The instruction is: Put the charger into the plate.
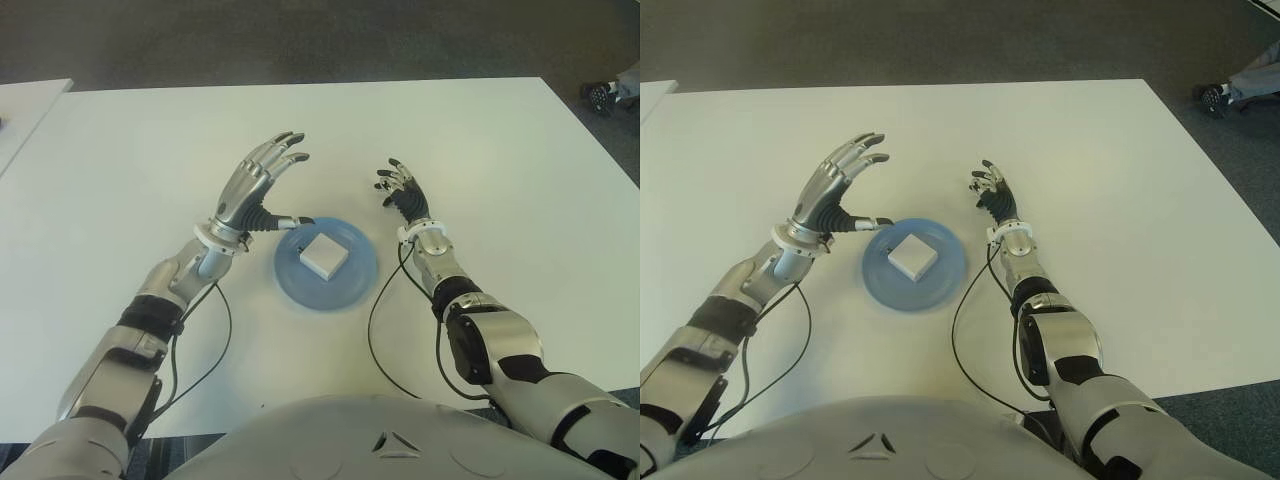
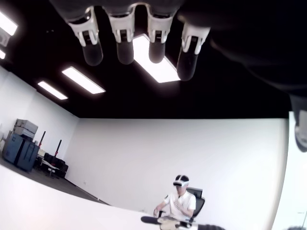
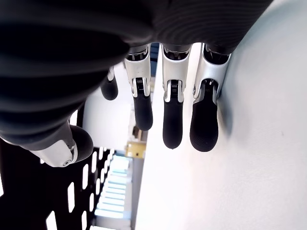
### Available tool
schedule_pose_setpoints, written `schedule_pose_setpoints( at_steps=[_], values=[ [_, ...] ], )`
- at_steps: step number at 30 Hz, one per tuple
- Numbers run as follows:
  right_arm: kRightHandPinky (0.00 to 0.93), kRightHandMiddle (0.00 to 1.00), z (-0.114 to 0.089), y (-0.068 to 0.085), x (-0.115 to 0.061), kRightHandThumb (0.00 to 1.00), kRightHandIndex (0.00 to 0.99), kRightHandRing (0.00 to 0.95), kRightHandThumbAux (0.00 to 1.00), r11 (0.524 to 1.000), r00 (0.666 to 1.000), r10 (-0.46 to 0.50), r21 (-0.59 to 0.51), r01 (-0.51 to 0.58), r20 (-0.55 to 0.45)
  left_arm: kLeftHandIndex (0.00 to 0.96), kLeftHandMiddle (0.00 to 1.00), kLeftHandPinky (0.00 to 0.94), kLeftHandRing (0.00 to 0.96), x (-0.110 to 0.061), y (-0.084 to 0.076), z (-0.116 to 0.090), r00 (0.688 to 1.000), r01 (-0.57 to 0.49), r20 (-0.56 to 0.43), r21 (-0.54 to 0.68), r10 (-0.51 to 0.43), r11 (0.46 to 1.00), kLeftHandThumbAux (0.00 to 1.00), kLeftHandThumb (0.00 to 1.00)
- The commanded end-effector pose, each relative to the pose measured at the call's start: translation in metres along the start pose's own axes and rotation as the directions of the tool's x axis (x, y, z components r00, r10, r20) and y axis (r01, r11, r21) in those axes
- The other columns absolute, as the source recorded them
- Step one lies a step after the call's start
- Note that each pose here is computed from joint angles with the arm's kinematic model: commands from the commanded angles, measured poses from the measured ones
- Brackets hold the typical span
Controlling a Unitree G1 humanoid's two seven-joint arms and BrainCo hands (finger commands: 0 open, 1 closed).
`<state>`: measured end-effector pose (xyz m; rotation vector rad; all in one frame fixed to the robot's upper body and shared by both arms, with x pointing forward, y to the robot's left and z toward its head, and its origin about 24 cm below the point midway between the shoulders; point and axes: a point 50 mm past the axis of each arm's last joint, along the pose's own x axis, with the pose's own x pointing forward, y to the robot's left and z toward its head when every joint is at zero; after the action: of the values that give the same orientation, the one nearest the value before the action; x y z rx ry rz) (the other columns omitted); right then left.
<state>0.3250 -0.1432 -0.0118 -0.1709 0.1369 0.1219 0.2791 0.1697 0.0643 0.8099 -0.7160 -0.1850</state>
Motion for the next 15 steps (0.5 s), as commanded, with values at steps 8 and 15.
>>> schedule_pose_setpoints(
  at_steps=[8, 15],
  values=[
    [0.294, 0.245, -0.056, 0.012, -0.032, 0.055, 0.000, 0.310, 0.501, 0.999, 0.966, 0.039, 0.025, -0.034, -0.256, 0.130, 0.159, 0.086, 0.117, -0.001, -0.009, -0.054, 0.869, -0.326, -0.495, -0.543, 0.018, 0.774, 0.604, 0.229],
    [0.222, 0.213, -0.057, 0.011, -0.033, 0.057, 0.000, 0.278, 0.486, 0.999, 0.967, 0.027, 0.034, -0.020, -0.252, 0.022, 0.032, 0.025, 0.028, -0.038, -0.014, -0.071, 0.793, -0.505, -0.609, -0.670, -0.014, 0.544, 0.606, 0.114]
  ],
)
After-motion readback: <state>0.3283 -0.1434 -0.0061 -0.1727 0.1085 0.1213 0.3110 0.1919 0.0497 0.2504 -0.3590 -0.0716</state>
